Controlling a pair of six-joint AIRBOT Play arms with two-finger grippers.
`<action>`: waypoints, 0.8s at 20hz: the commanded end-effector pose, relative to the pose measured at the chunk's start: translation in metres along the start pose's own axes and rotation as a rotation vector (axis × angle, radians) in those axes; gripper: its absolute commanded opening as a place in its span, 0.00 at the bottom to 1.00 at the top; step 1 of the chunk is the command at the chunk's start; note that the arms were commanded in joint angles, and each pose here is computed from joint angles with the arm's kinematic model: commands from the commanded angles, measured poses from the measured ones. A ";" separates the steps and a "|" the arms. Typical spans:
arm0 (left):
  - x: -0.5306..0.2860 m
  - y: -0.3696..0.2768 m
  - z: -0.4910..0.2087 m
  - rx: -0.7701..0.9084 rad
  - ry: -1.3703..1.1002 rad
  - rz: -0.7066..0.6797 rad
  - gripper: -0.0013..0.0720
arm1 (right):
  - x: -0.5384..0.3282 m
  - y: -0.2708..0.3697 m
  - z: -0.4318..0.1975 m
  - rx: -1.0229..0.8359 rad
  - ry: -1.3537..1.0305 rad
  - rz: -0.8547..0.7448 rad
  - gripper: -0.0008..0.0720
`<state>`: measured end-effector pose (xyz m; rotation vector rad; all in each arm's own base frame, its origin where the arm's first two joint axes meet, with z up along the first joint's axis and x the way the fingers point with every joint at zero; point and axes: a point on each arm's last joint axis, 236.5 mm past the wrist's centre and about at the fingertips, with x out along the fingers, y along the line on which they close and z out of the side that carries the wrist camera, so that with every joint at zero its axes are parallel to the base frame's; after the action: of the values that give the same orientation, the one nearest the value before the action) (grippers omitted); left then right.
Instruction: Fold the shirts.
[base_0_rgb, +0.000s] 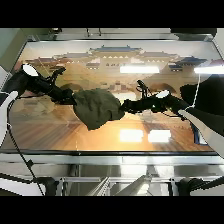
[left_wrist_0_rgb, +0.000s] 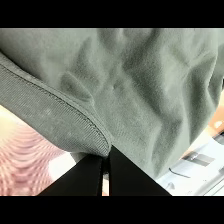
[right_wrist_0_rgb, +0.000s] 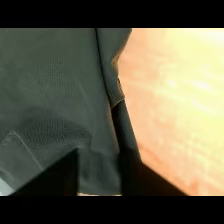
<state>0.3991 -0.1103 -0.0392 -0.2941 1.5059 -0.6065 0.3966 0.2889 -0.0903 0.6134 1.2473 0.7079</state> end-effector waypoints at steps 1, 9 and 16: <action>0.000 0.000 0.001 0.000 -0.002 -0.001 0.05 | 0.005 0.001 -0.006 0.000 0.018 0.005 0.29; -0.062 -0.102 0.022 0.127 -0.182 -0.326 0.05 | -0.064 0.098 0.050 -0.180 -0.140 0.189 0.03; -0.351 -0.332 -0.021 0.813 -0.907 -0.217 0.05 | -0.396 0.359 0.059 -0.881 -0.806 0.215 0.03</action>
<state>0.3870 -0.1814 0.2994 -0.2220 0.6817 -1.0346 0.4062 0.2487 0.3162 0.4160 0.3688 1.0071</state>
